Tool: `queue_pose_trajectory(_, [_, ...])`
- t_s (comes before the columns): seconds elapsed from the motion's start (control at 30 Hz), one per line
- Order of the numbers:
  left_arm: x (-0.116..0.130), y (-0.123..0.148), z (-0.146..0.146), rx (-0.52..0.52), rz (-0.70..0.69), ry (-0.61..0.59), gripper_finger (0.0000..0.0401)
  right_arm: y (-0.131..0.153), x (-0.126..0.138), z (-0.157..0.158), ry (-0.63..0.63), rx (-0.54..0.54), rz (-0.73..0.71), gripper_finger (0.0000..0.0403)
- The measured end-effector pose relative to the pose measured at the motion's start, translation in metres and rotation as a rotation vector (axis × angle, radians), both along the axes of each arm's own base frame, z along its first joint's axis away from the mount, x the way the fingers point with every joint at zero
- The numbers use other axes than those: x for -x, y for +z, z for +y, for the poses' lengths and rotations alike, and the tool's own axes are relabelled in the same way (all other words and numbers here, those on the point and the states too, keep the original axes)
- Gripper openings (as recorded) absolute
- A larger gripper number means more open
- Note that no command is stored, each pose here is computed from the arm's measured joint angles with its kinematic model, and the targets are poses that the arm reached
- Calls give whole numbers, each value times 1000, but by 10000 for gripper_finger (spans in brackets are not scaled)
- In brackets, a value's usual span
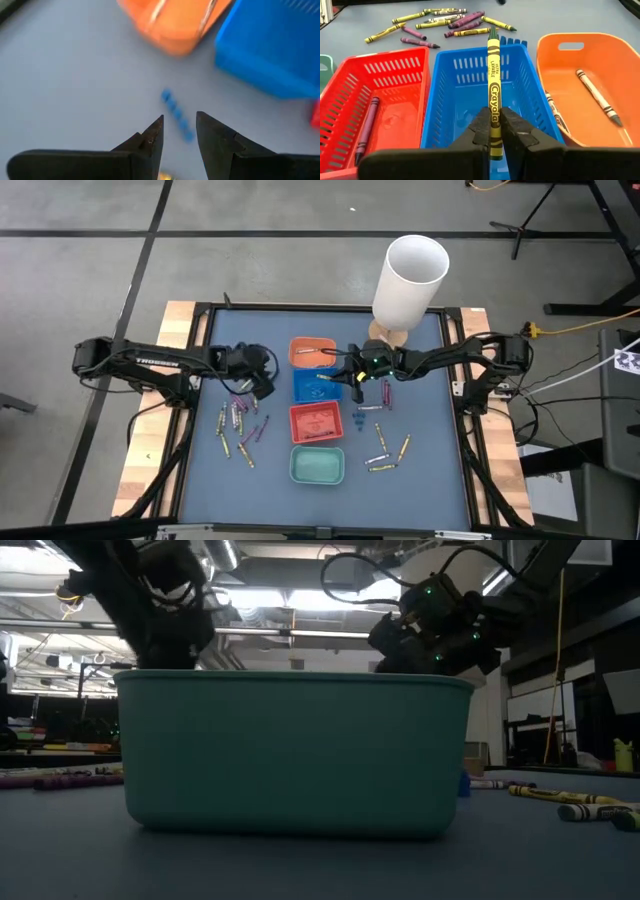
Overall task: Sort crayons
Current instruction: Put the green crayon into the blue bin
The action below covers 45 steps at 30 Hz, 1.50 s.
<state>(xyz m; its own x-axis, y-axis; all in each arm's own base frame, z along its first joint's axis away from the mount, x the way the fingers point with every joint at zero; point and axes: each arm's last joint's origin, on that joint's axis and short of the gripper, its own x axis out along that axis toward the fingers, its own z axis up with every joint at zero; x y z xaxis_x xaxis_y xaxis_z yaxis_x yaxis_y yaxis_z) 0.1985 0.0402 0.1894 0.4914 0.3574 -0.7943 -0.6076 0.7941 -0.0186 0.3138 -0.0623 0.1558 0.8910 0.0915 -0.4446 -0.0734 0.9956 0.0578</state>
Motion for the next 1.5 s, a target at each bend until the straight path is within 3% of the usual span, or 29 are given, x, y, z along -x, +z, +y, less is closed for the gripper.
queue_pose_trajectory(0.27, [14,-9,-3,99,134,107,100,1,0,0,0,2,-7,26])
queue_pose_trajectory(0.93, [22,-13,-5,188,193,173,100,1,0,0,0,2,-7,29])
queue_pose_trajectory(1.27, [24,-13,-6,191,209,179,100,1,0,0,0,2,-7,128])
queue_pose_trajectory(1.5, [29,-22,-6,193,238,181,100,1,0,0,0,2,-7,149])
